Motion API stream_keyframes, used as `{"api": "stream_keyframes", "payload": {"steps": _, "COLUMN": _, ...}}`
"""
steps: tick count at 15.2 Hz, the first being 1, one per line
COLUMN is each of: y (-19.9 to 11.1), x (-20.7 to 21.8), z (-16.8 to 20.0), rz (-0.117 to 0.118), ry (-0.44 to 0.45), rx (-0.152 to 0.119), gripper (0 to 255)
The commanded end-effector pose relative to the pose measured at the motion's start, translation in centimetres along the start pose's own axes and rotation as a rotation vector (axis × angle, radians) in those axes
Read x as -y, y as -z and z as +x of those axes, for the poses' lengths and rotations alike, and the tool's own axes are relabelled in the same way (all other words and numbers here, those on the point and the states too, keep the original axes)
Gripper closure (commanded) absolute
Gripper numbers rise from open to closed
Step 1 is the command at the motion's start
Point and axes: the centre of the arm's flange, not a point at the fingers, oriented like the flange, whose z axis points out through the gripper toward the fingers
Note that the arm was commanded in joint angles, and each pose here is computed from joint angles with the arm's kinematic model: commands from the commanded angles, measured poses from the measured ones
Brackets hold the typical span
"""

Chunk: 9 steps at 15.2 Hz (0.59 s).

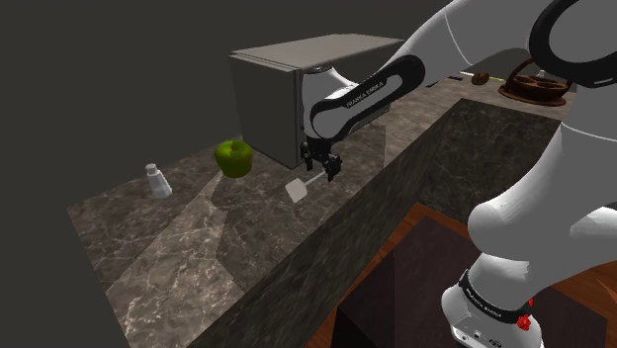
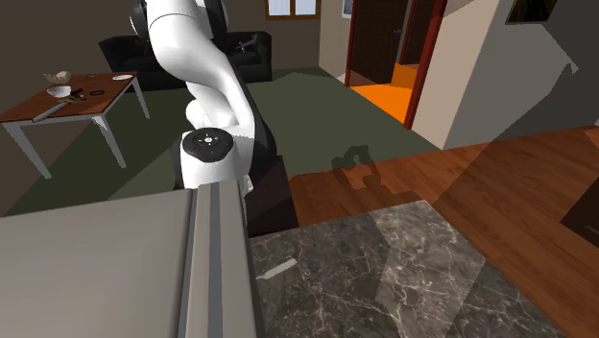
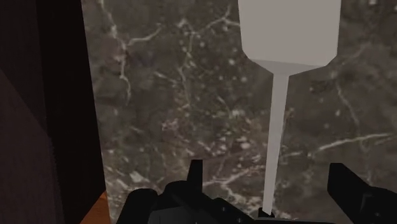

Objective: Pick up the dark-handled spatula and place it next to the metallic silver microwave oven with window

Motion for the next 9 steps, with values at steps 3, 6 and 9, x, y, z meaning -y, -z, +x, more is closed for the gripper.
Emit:
{"api": "stream_keyframes", "payload": {"steps": 3, "y": 4.1, "x": 0.1, "z": 0.1, "rz": 0.006, "ry": -0.001, "rx": -0.001, "gripper": 0}}
{"api": "stream_keyframes", "payload": {"steps": 6, "y": 5.2, "x": 0.1, "z": 0.1, "rz": 0.006, "ry": -0.001, "rx": -0.001, "gripper": 0}}
{"api": "stream_keyframes", "payload": {"steps": 9, "y": 5.2, "x": 0.1, "z": 0.1, "rz": 0.006, "ry": -0.001, "rx": -0.001, "gripper": 0}}
